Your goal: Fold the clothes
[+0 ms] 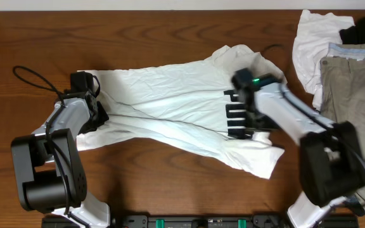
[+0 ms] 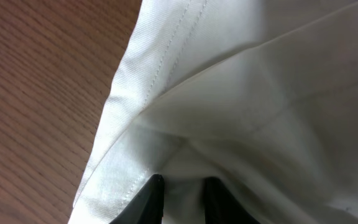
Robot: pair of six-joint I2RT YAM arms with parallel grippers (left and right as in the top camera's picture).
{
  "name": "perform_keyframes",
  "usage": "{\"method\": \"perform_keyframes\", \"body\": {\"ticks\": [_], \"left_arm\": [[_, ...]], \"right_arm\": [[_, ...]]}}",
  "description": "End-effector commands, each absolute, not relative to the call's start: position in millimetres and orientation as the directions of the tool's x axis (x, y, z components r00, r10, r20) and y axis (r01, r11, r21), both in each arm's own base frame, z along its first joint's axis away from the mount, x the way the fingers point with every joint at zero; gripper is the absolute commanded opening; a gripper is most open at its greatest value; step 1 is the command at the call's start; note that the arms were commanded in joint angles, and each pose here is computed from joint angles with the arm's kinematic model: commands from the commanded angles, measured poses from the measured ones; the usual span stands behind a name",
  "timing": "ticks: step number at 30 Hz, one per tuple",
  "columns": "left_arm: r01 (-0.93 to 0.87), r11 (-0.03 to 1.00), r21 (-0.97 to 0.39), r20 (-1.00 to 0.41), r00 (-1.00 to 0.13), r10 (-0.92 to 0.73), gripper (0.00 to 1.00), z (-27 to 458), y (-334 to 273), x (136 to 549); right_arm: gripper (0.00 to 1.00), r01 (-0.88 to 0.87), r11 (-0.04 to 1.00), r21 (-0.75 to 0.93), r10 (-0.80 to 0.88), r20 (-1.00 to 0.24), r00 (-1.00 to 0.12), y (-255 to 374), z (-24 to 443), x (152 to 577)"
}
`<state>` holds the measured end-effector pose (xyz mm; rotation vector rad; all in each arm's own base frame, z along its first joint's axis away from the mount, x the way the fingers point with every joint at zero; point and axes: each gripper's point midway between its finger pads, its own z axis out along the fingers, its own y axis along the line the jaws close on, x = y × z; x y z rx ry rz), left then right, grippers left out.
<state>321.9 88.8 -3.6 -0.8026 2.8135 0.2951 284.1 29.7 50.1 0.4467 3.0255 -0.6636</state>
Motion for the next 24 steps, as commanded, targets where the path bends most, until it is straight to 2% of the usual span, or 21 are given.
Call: {"method": "perform_keyframes", "body": {"ticks": [1, 3, 9, 13, 16, 19, 22, 24], "left_arm": [[-0.517, 0.846, 0.131, -0.130, -0.855, -0.502, 0.24, -31, 77, 299], [-0.517, 0.846, 0.130, -0.131, -0.855, -0.503, 0.24, -31, 77, 299], [-0.517, 0.846, 0.131, -0.130, -0.855, -0.502, 0.24, -31, 77, 299], [-0.517, 0.846, 0.131, -0.130, -0.855, -0.503, 0.24, -31, 77, 299], [-0.517, 0.846, 0.131, -0.130, -0.855, -0.503, 0.24, -31, 77, 299], [-0.517, 0.846, 0.131, -0.130, -0.855, -0.503, 0.24, -31, 77, 299], [-0.517, 0.846, 0.131, -0.130, -0.855, -0.503, 0.24, -31, 77, 299], [-0.517, 0.846, 0.131, -0.130, -0.855, -0.503, 0.24, -31, 77, 299]], "right_arm": [[0.01, 0.610, 0.674, -0.417, 0.512, -0.332, -0.792, -26, 97, 289], [0.05, 0.653, 0.647, -0.394, 0.560, -0.335, -0.757, -42, 106, 283], [0.19, 0.593, 0.707, -0.386, 0.527, -0.272, -0.805, -44, 108, 280], [0.20, 0.558, 0.731, -0.392, 0.507, -0.236, -0.829, -41, 106, 276], [0.16, 0.422, 0.830, -0.366, 0.397, -0.146, -0.906, -27, 102, 276], [0.14, 0.188, 0.943, -0.274, 0.185, -0.037, -0.982, 2, 97, 276], [0.16, 0.008, 0.986, -0.165, 0.015, 0.047, -0.999, 32, 93, 266], [0.17, -0.003, 0.988, -0.153, 0.006, 0.058, -0.998, 36, 91, 262]]}}
